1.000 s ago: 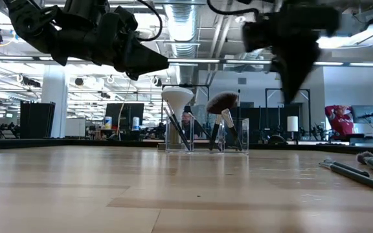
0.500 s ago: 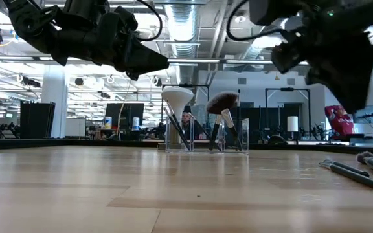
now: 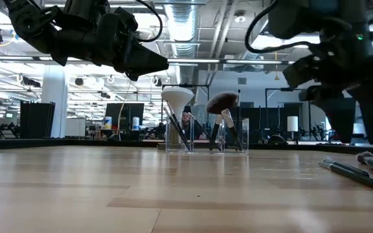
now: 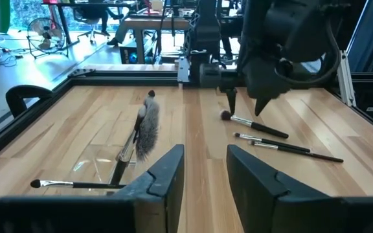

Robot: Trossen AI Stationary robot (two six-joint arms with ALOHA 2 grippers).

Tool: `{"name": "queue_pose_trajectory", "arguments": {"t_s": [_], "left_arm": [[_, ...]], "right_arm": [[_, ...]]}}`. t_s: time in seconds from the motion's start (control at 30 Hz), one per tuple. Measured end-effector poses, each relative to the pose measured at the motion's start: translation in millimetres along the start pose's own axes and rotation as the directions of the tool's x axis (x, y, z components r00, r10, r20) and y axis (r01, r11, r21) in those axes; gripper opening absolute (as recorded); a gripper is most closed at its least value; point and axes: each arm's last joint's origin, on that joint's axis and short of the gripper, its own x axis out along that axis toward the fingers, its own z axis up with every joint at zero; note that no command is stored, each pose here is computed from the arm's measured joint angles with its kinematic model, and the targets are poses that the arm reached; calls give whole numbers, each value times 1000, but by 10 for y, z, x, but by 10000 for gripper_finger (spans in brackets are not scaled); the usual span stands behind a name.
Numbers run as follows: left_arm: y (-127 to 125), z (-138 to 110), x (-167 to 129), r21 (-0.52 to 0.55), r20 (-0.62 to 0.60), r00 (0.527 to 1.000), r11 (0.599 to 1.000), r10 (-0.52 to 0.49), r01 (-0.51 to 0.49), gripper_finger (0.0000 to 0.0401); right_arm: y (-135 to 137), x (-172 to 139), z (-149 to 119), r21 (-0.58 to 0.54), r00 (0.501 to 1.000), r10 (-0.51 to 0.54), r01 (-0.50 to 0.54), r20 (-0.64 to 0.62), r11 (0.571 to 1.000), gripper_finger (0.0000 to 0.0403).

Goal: Put items in baskets/containers
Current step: Put the black powder brush into the transparent organizer

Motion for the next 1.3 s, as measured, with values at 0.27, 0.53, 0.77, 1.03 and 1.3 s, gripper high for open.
{"name": "queue_pose_trajectory", "arguments": {"t_s": [0.27,0.53,0.77,1.03,1.3], "left_arm": [[0,0,0,0,0,1000,1000,0,0,113],[0,-1,-1,0,0,1000,1000,0,0,113],[-12,0,1,-2,0,1000,1000,-5,5,113],[-211,11,8,-40,9,981,980,-195,195,113],[-312,13,10,-26,7,973,972,-232,233,113]], "right_arm": [[38,218,-167,-122,998,-39,32,-49,992,222],[-17,377,-230,-152,998,-61,59,-7,987,178],[-19,376,-213,-137,1000,-26,25,-6,990,63],[84,78,45,-119,995,37,-26,91,993,38],[45,-329,431,-139,933,1,53,361,989,29]]}}
